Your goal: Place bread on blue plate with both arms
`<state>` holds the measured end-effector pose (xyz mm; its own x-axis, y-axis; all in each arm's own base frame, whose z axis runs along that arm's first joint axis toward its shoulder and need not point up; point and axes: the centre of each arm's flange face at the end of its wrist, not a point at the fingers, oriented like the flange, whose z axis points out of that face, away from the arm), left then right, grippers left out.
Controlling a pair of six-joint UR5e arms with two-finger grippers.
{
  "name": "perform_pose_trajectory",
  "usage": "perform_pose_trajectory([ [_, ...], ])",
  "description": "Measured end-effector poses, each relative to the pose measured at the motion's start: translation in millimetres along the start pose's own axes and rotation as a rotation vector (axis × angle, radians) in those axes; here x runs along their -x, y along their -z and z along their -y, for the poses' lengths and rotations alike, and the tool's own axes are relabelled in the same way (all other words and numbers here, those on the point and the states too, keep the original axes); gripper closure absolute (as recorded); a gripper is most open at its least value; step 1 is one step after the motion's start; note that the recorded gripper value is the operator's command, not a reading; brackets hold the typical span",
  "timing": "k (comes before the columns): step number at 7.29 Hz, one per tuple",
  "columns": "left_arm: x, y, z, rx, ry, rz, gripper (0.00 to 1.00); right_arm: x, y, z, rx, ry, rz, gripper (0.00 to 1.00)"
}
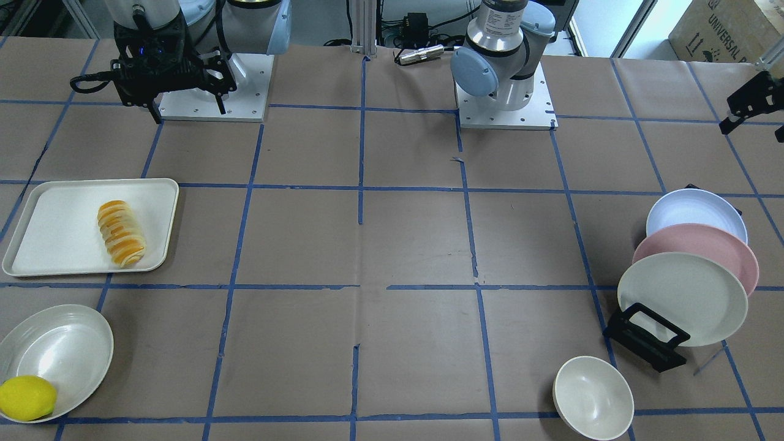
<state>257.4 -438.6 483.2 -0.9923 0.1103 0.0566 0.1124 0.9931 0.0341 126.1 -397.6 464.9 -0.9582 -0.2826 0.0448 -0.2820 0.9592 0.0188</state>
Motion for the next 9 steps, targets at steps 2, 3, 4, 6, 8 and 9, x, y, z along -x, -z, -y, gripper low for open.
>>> perform_pose_trajectory([
  [2,83.4,-46.0,-0.8,-0.021,-0.028,-0.065,0.00,0.1,-1.0,-0.7,0.002,0.001,0.000,0.00],
  [3,120.7,-75.9,1.6,-0.027,-0.031,-0.094,0.00,0.1,-3.2,-1.0,0.006,0.002,0.001,0.00],
  [4,152.0,-103.1,7.4,-0.029,-0.035,-0.122,0.00,-1.2,-8.3,-1.3,0.016,0.016,0.003,0.00],
  [6,193.8,-146.7,21.8,-0.028,-0.045,-0.174,0.00,-14.5,-28.6,-0.9,0.011,0.173,-0.015,0.00],
  [8,219.1,-184.6,37.2,-0.029,-0.057,-0.223,0.01,-56.7,-51.0,-6.6,0.010,0.339,-0.017,0.00],
  [9,225.9,-205.3,42.8,-0.019,-0.058,-0.250,0.05,-88.8,-63.5,-14.4,0.017,0.370,-0.003,0.00],
])
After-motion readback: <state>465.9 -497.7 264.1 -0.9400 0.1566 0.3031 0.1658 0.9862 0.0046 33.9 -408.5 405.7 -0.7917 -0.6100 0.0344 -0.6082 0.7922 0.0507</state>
